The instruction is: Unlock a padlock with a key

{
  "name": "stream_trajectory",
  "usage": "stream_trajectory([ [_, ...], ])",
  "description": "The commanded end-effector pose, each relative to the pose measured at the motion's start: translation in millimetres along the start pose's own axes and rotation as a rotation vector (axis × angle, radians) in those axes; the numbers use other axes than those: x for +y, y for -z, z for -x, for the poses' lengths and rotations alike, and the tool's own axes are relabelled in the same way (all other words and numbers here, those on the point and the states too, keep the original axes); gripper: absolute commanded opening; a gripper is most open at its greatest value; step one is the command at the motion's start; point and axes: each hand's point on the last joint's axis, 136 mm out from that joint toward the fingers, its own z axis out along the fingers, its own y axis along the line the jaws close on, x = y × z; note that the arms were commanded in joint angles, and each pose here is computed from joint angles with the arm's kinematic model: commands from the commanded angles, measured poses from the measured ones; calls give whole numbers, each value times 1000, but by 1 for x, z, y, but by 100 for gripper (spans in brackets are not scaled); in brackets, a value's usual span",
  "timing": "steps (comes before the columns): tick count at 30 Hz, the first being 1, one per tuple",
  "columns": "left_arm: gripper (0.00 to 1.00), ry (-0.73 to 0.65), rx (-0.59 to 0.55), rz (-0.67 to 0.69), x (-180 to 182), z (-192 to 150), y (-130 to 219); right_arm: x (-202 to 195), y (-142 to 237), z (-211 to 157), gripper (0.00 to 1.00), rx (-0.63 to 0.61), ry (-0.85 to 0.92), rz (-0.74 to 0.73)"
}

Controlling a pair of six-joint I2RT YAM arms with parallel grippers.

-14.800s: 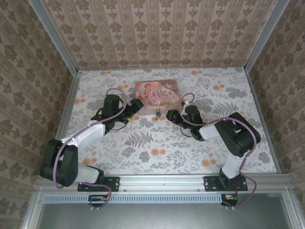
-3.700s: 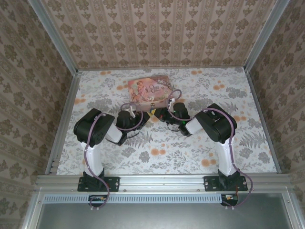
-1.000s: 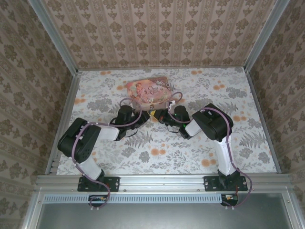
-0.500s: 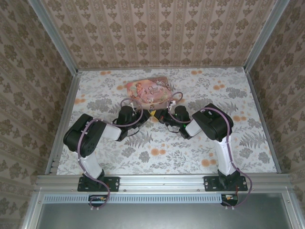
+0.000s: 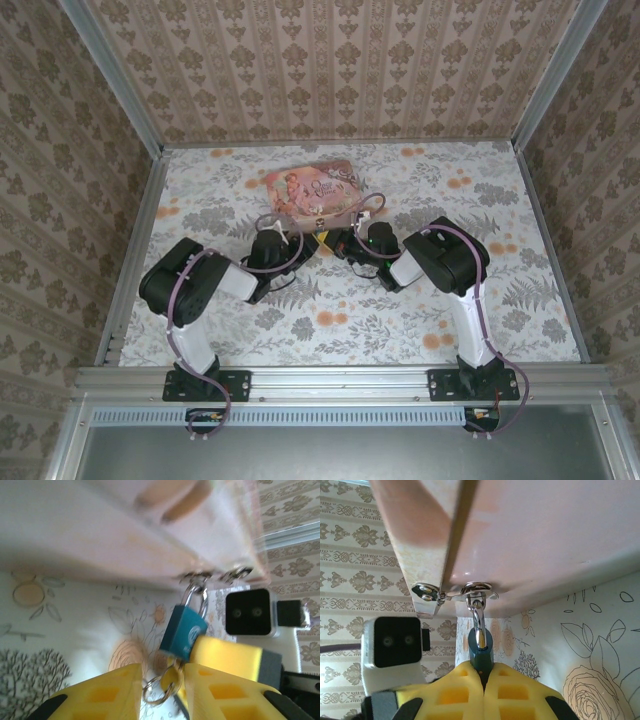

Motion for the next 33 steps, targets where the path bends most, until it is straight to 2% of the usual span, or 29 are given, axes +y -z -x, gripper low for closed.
stream_trajectory([
  [1, 28, 18, 0, 19, 5, -3, 2, -12, 0, -13, 0, 35, -33, -20],
  [6, 25, 17, -8, 14, 3, -1, -1, -13, 1, -14, 0, 37, -37, -19],
  [18, 28, -8, -26, -2, -7, 12, -9, -17, 7, -19, 0, 46, -37, -27],
  [28, 14, -12, -15, -13, -9, 9, -15, -15, 6, -20, 0, 52, -37, -21],
  [33, 0, -25, -11, -28, -14, 10, -17, -18, 6, -21, 0, 54, -38, -28],
])
